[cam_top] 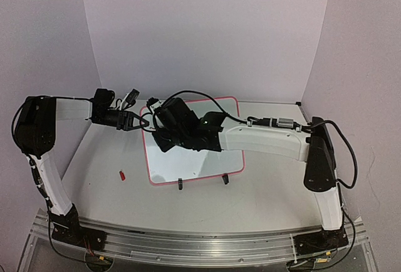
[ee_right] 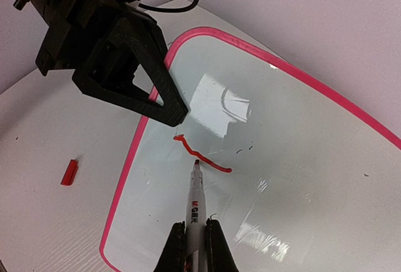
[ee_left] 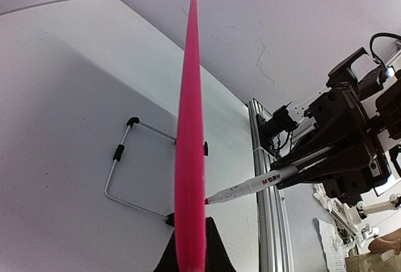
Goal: Write a sentence on the whiteboard
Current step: Write on the whiteboard with the whiteboard.
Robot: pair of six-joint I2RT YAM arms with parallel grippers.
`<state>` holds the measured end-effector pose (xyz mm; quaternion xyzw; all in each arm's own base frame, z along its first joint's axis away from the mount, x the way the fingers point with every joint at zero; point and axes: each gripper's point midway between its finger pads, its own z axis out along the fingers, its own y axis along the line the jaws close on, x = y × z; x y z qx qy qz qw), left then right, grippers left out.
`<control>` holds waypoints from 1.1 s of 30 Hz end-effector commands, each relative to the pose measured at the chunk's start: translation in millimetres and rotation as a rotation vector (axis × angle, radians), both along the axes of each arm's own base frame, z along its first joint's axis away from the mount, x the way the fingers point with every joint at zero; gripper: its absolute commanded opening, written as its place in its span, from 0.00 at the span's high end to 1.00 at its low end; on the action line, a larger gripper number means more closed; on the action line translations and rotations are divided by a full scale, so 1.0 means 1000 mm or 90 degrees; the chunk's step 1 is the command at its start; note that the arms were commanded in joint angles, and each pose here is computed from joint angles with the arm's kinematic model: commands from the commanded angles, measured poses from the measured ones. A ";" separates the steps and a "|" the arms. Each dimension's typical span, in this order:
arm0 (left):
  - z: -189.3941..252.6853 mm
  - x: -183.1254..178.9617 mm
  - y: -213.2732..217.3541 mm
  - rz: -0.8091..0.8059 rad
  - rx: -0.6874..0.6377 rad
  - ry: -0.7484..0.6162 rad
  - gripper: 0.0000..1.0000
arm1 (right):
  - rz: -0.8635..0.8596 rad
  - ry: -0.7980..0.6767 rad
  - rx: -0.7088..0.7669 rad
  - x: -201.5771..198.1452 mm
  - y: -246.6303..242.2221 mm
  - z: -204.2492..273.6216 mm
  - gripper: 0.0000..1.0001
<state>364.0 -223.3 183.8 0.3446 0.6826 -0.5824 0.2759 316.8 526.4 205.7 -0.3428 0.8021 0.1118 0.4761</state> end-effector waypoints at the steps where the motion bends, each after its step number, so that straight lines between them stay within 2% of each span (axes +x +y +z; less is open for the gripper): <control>1: -0.014 0.000 -0.009 -0.004 0.040 -0.043 1.00 | -0.009 -0.018 0.007 0.003 0.004 0.009 1.00; 10: -0.014 0.000 -0.009 -0.005 0.040 -0.045 1.00 | -0.012 -0.036 0.001 0.007 0.005 0.015 1.00; 33: -0.015 -0.001 -0.009 -0.006 0.040 -0.044 1.00 | -0.013 -0.007 -0.016 0.004 0.001 -0.005 1.00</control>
